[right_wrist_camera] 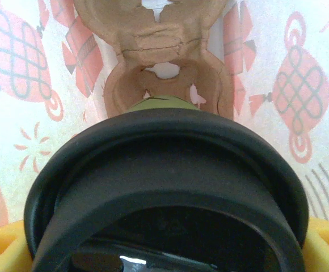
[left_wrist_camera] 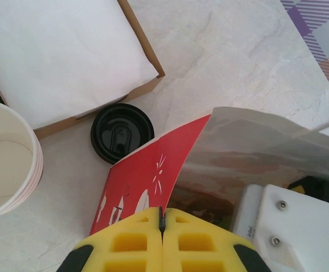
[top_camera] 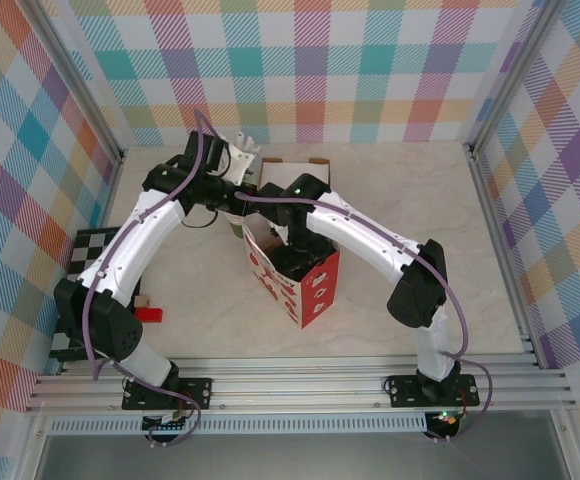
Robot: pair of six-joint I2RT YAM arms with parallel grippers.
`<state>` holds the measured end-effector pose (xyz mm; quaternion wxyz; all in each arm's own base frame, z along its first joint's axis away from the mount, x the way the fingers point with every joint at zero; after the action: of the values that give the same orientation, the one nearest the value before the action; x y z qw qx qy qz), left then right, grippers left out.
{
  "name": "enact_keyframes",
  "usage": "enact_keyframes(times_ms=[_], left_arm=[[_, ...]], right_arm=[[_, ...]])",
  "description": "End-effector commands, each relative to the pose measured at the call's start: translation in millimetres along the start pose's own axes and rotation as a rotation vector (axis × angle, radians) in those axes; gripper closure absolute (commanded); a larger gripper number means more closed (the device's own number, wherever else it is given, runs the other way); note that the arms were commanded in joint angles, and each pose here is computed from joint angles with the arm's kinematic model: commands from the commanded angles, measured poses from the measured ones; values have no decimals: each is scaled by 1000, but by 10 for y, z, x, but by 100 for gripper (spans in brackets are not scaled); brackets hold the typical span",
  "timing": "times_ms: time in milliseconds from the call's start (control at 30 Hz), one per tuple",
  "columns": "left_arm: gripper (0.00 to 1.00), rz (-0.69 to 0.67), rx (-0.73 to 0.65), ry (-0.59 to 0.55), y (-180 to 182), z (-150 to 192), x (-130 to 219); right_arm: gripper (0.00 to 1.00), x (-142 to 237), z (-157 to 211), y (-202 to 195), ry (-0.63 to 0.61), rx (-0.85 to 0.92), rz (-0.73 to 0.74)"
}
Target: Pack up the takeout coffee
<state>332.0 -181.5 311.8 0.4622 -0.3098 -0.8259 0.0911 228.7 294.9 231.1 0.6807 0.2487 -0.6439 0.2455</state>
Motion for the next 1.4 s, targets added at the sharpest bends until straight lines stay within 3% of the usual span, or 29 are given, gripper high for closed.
enact_keyframes(times_ms=[0,400,600,1367], left_arm=[[100,75,-8,-13,-110,-17,33],[100,59,38,-28,-17,-66,36],[100,61,49,-17,5,-44,-10],[100,104,79,2,-5,9,-73]], right_arm=[[58,-157,-30,-19,52,11,-2],[60,-160,-11,-26,-10,36,-16],[62,-305,-13,1,19,22,-40],[65,-380,-21,-78,-76,15,13]])
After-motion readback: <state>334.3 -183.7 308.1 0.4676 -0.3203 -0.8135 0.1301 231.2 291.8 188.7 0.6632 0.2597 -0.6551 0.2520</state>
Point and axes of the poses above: each hand's point on the last joint's axis, 136 mm out from that joint toward the fingers, its own x axis back along the fingers, its own y axis along the line the jaws close on, z = x × y, the point moved 6 cm from there along x, back along the fingers, and after that the axes turned 8 degrees about x, right-handed, at the moved point
